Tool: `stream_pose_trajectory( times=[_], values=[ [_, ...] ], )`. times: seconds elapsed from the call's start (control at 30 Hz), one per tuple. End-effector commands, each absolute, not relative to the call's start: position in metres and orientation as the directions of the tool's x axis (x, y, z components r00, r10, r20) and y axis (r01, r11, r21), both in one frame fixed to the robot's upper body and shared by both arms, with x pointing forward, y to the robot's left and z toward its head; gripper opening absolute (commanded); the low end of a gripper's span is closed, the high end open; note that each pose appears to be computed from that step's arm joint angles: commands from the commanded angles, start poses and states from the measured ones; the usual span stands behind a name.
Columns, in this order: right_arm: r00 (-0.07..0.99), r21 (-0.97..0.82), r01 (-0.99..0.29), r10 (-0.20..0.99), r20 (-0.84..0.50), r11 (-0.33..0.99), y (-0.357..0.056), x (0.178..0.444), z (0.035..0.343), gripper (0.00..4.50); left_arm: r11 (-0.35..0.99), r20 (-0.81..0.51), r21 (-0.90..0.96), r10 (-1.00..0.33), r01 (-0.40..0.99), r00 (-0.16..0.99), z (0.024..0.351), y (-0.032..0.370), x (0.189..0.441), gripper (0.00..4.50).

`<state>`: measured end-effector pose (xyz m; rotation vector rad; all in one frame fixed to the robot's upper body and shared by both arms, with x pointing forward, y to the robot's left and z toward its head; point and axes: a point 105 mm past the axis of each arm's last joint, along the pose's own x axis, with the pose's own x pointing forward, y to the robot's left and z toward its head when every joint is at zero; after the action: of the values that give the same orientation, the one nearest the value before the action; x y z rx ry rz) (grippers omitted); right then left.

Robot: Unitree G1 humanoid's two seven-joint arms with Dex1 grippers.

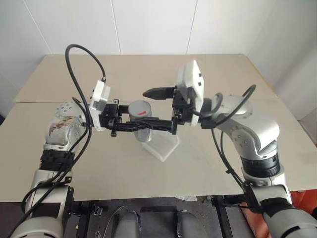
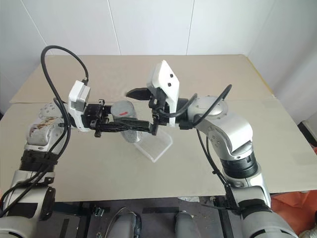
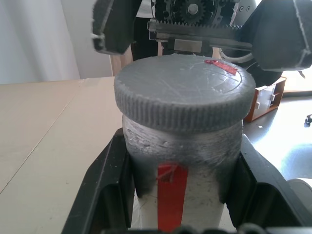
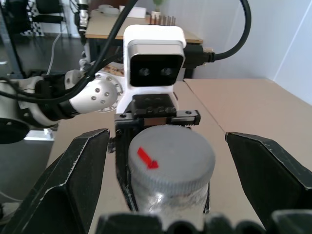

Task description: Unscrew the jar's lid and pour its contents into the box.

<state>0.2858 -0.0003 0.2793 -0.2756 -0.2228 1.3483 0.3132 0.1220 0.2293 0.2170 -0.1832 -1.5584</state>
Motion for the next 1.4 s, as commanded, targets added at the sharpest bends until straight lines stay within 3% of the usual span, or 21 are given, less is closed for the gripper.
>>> stream_pose_trajectory(
  times=[0.03,0.4,0.87,1.2,1.4],
  values=[
    [0.226,-0.354,-0.910,0.974,0.016,0.217,0.007,0.288,0.289,4.42,-0.013,-0.018,0.305,-1.000,0.952,-0.008,0.241,0.120,0.311,2.03],
    [0.262,-0.291,-0.920,0.964,0.044,0.263,0.017,0.306,0.289,4.42,-0.012,-0.025,0.307,-1.000,0.952,-0.005,0.241,0.123,0.309,2.03],
    [0.365,-0.304,-0.883,0.930,0.034,0.357,-0.033,0.317,0.283,4.42,-0.001,-0.040,0.315,-0.999,0.949,0.013,0.243,0.132,0.306,2.03],
    [0.402,-0.335,-0.857,0.915,0.042,0.392,-0.057,0.313,0.285,4.42,-0.006,-0.044,0.315,-0.999,0.949,0.009,0.243,0.133,0.306,2.03],
    [0.309,-0.356,-0.886,0.951,0.022,0.297,-0.051,0.291,0.281,4.42,-0.004,-0.034,0.308,-0.999,0.952,0.007,0.241,0.130,0.308,2.03]
  ],
)
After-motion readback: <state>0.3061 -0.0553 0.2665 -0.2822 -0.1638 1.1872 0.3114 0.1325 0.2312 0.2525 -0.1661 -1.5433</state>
